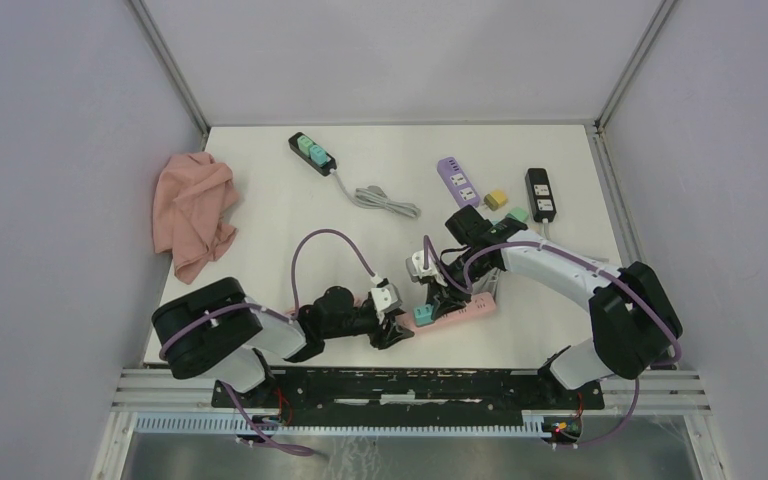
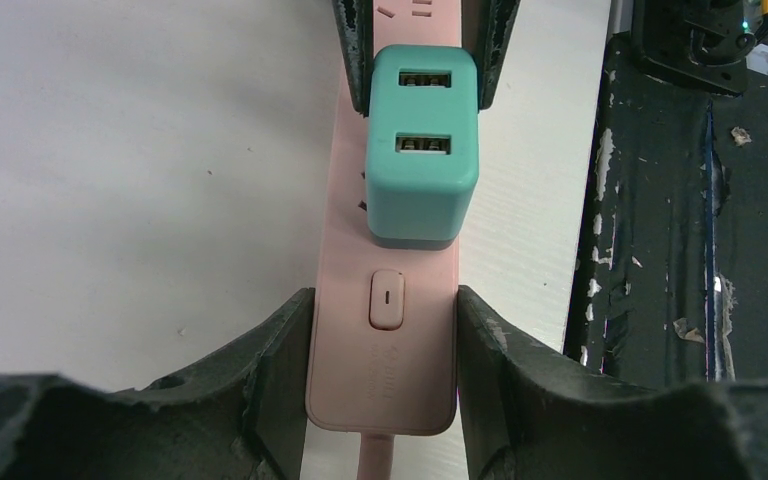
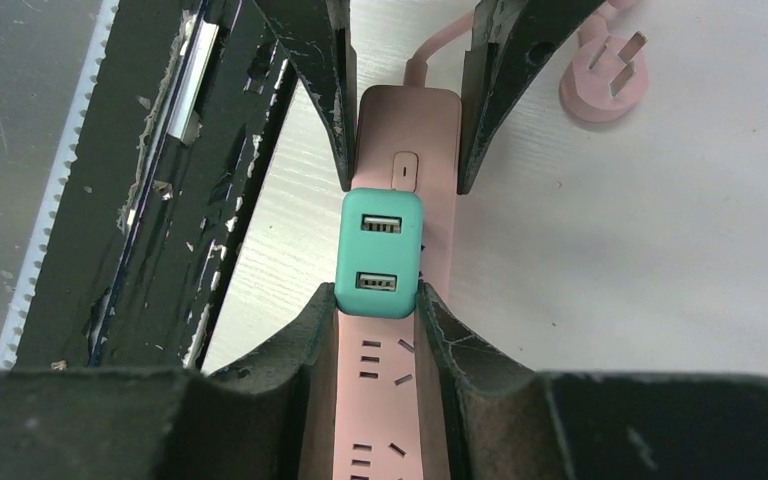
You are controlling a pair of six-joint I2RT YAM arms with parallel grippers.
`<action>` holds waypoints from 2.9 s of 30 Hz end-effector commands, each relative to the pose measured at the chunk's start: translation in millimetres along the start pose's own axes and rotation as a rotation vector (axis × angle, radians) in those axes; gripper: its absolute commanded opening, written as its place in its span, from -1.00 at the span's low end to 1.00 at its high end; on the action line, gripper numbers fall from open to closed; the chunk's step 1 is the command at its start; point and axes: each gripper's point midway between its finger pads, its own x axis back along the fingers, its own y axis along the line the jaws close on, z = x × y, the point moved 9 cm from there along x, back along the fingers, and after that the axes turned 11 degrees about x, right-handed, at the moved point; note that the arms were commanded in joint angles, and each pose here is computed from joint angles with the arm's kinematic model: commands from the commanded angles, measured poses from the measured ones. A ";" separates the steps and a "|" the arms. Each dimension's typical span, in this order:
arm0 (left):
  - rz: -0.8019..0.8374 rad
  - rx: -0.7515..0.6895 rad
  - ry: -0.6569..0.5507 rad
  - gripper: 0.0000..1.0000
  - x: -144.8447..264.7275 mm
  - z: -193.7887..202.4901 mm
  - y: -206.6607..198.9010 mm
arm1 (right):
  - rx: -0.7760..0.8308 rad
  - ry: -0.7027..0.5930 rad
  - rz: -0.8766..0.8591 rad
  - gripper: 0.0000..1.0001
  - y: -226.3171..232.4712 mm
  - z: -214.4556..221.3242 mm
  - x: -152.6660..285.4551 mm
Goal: Pull the plug off the socket
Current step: Remove the plug from the socket.
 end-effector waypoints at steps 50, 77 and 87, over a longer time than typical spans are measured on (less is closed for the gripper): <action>0.011 -0.026 -0.059 -0.94 -11.2 -23.2 -3.4 | -0.167 -0.083 0.149 -1.00 -23.7 -32.7 -26.1; -0.002 -0.018 -0.045 -0.94 -7.5 -14.7 -1.6 | -0.030 -0.104 -0.014 -1.00 -2.2 -15.7 31.6; 0.010 -0.002 -0.061 -0.94 -11.6 -18.4 -2.8 | -0.022 -0.178 -0.134 -1.00 1.4 -48.4 -0.7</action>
